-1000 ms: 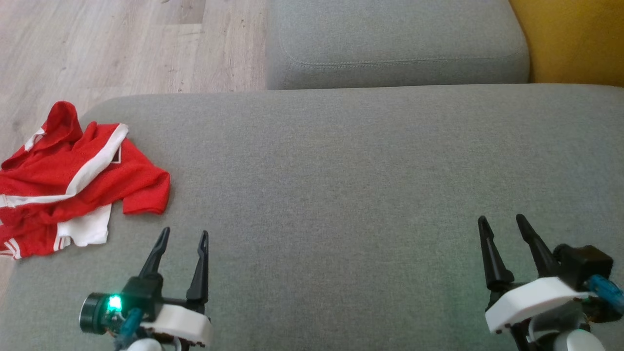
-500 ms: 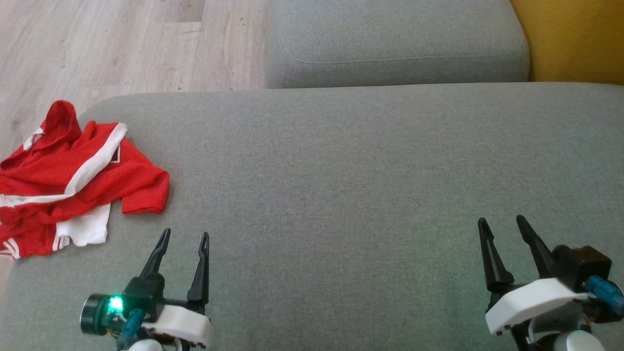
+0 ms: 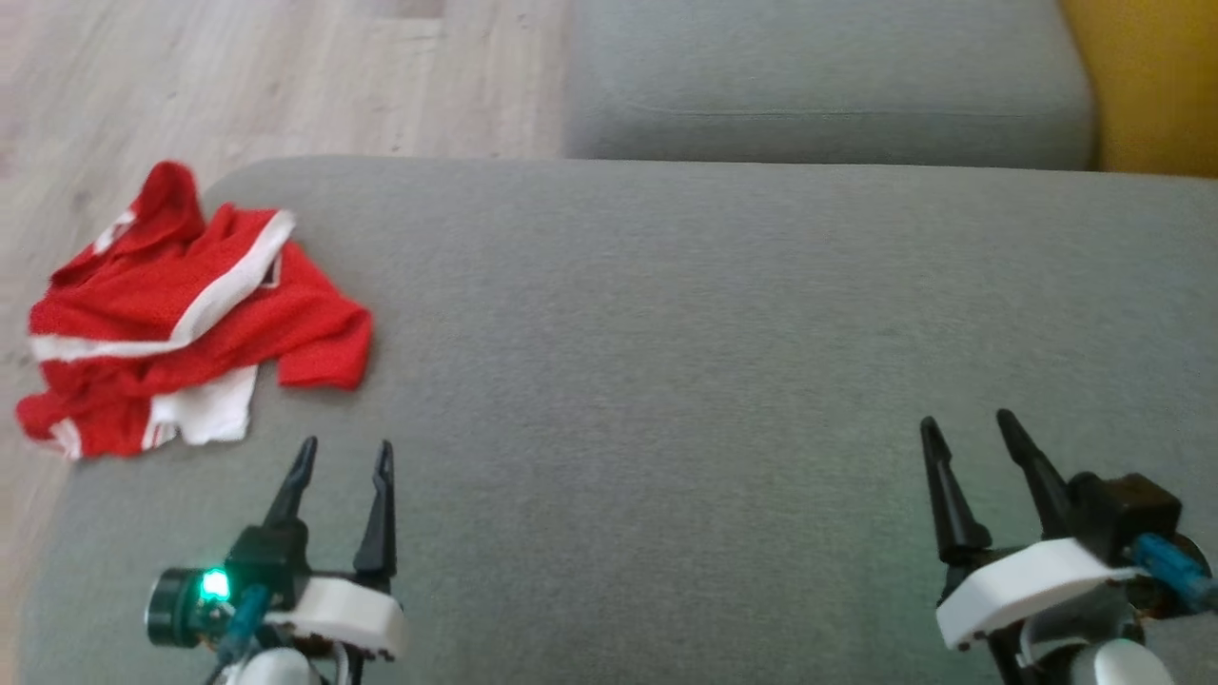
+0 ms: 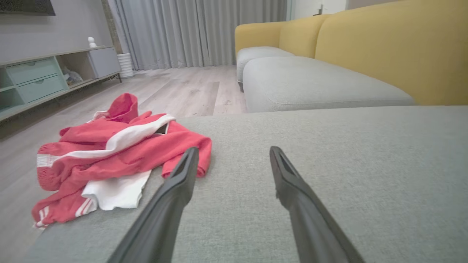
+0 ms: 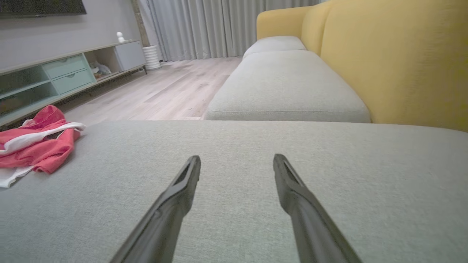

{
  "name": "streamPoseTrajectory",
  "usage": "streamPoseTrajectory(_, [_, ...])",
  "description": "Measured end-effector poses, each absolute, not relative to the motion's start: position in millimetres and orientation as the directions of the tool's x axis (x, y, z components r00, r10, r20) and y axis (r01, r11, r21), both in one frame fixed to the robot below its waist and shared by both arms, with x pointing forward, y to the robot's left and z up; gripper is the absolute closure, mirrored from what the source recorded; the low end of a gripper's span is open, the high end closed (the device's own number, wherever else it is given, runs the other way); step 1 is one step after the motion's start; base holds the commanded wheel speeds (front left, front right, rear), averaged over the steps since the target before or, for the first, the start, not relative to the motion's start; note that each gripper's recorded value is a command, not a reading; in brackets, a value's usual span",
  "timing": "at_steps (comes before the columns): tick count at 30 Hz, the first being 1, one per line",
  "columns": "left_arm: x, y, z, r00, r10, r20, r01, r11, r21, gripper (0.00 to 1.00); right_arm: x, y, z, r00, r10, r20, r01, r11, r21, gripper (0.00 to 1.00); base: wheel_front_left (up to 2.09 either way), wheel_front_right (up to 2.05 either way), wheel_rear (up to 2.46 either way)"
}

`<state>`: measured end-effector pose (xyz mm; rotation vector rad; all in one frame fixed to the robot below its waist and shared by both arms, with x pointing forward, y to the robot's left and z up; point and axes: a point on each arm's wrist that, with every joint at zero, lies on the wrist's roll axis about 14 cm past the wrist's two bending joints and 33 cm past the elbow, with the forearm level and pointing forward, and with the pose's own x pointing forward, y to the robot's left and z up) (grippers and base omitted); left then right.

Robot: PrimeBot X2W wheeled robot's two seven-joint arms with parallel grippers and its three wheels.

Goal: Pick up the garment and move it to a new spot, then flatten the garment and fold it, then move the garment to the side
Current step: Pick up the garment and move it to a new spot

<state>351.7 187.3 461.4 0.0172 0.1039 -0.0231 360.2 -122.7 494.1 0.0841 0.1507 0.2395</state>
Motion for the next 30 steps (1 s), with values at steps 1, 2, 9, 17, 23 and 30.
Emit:
streamPoseTrajectory(1, [351, 193, 463, 0.995, 0.0, -0.101, 0.001, 1.0, 0.012, 0.0, 362, -116, 494, 0.955, 0.262, -0.139, -0.25, 0.964, 0.093, 0.0, 0.0, 0.0, 0.0])
streamPoseTrajectory(2, [350, 199, 463, 0.995, 0.018, -0.102, -0.017, 1.0, 0.011, 0.0, 363, -109, 494, 0.95, 0.281, -0.138, -0.27, 0.959, 0.09, 0.0, 0.0, 0.0, 0.0])
streamPoseTrajectory(9, [330, 248, 463, 0.978, 0.18, -0.107, -0.181, 0.984, 0.0, 0.0, 381, -57, 509, 0.903, 0.42, -0.091, -0.414, 0.907, 0.08, 0.0, 0.0, 0.0, 0.0])
streamPoseTrajectory(17, [294, 299, 463, 0.926, 0.362, -0.111, -0.366, 0.93, -0.02, 0.0, 389, -4, 515, 0.83, 0.553, -0.068, -0.548, 0.832, 0.087, 0.0, 0.0, 0.0, 0.0])
streamPoseTrajectory(23, [274, 317, 471, 0.893, 0.442, -0.08, -0.445, 0.895, -0.021, 0.0, 392, 22, 514, 0.787, 0.613, -0.07, -0.607, 0.79, 0.09, 0.0, 0.0, 0.0, 0.0])
streamPoseTrajectory(30, [265, 326, 470, 0.875, 0.477, -0.083, -0.48, 0.877, -0.013, 0.0, 395, 34, 513, 0.766, 0.639, -0.071, -0.632, 0.769, 0.095, 0.0, 0.0, 0.0, 0.0])
